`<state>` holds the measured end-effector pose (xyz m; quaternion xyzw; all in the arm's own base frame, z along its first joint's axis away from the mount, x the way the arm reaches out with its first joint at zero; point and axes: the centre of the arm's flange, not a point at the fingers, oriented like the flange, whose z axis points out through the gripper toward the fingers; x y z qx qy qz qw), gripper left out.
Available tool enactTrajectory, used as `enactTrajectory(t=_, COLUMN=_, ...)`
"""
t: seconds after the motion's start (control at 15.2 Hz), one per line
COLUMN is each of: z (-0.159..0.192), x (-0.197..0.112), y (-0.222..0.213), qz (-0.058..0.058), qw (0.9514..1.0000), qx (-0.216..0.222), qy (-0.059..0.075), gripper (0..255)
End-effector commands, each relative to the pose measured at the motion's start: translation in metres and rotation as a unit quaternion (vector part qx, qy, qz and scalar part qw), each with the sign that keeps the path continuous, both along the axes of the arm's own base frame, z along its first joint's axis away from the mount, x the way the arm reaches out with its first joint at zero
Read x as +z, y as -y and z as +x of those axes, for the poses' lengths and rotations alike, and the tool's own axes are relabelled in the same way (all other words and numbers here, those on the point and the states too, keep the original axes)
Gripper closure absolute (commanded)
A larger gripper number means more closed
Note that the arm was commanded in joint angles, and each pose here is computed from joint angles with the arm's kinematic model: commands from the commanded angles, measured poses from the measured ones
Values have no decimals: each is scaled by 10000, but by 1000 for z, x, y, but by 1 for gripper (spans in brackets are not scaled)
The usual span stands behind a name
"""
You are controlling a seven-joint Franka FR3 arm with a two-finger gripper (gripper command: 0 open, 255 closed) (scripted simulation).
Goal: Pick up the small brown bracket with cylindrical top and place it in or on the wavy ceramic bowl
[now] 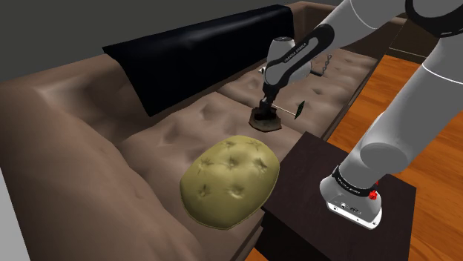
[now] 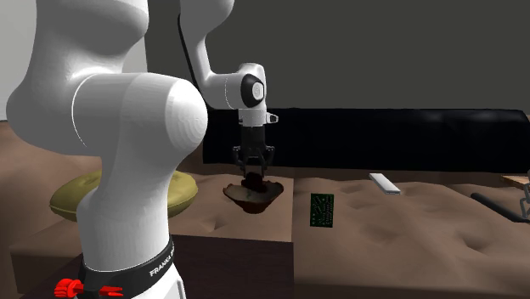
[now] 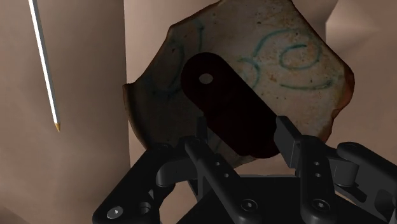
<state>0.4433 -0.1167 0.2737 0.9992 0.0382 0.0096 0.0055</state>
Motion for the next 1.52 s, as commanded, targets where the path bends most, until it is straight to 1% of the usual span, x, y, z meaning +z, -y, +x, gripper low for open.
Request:
enactTrajectory(t=0.0, z=0, x=-3, y=0, qz=-1, qw=10000, qx=0, qy=3, gripper=255)
enactTrajectory(t=0.33, z=0, x=-3, y=0, qz=-1, qw=10000, qx=0, qy=3, gripper=255)
enactTrajectory(t=0.4, z=0, x=-3, y=0, qz=-1, qw=10000, qx=0, qy=3, gripper=0)
enactTrajectory(t=0.73, z=0, x=-3, y=0, qz=-1, qw=10000, qx=0, qy=3, gripper=0)
enactTrajectory(t=0.99, z=-1, x=47, y=0, qz=-1, qw=10000, qx=0, qy=3, gripper=0)
enactTrajectory(t=1.45, z=-1, x=47, y=0, qz=-1, qw=10000, qx=0, qy=3, gripper=0)
